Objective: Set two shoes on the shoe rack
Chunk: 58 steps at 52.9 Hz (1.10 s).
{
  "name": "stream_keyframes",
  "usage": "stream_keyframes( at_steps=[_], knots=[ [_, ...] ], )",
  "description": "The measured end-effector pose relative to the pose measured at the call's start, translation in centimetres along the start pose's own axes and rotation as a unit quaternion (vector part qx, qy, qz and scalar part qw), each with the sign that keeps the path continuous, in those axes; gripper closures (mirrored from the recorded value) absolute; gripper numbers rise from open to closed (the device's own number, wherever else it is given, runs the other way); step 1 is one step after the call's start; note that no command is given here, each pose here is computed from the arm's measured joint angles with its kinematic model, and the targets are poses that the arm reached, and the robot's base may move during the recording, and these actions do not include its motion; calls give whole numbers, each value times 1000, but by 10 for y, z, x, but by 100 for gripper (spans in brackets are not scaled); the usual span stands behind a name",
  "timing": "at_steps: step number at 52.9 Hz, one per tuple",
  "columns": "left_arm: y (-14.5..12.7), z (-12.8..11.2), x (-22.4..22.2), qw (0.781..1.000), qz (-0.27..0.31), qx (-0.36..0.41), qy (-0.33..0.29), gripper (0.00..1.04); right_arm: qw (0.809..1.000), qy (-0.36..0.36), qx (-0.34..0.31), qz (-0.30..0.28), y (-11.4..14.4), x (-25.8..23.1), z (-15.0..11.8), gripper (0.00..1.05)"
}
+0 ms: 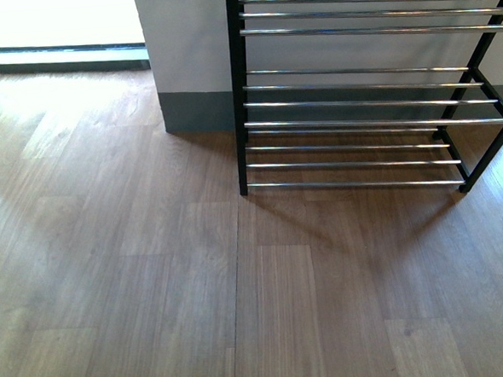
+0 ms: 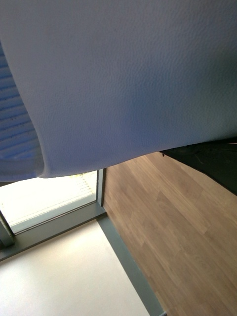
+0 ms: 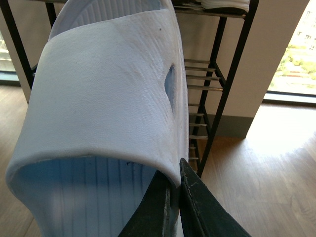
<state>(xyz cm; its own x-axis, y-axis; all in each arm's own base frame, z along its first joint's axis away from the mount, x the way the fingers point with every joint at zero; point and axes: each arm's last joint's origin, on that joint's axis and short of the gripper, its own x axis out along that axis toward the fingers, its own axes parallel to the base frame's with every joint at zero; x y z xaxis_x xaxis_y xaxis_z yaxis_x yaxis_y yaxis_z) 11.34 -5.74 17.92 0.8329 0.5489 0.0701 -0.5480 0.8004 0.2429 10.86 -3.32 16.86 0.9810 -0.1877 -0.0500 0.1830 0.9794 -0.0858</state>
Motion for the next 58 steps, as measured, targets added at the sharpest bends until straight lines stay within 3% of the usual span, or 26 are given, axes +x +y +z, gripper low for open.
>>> stream_keyframes(
  at_steps=[58],
  knots=[
    [0, 0, 0, 1000, 0, -1, 0, 103, 1000, 0, 0, 0, 0, 0, 0, 103]
  ],
)
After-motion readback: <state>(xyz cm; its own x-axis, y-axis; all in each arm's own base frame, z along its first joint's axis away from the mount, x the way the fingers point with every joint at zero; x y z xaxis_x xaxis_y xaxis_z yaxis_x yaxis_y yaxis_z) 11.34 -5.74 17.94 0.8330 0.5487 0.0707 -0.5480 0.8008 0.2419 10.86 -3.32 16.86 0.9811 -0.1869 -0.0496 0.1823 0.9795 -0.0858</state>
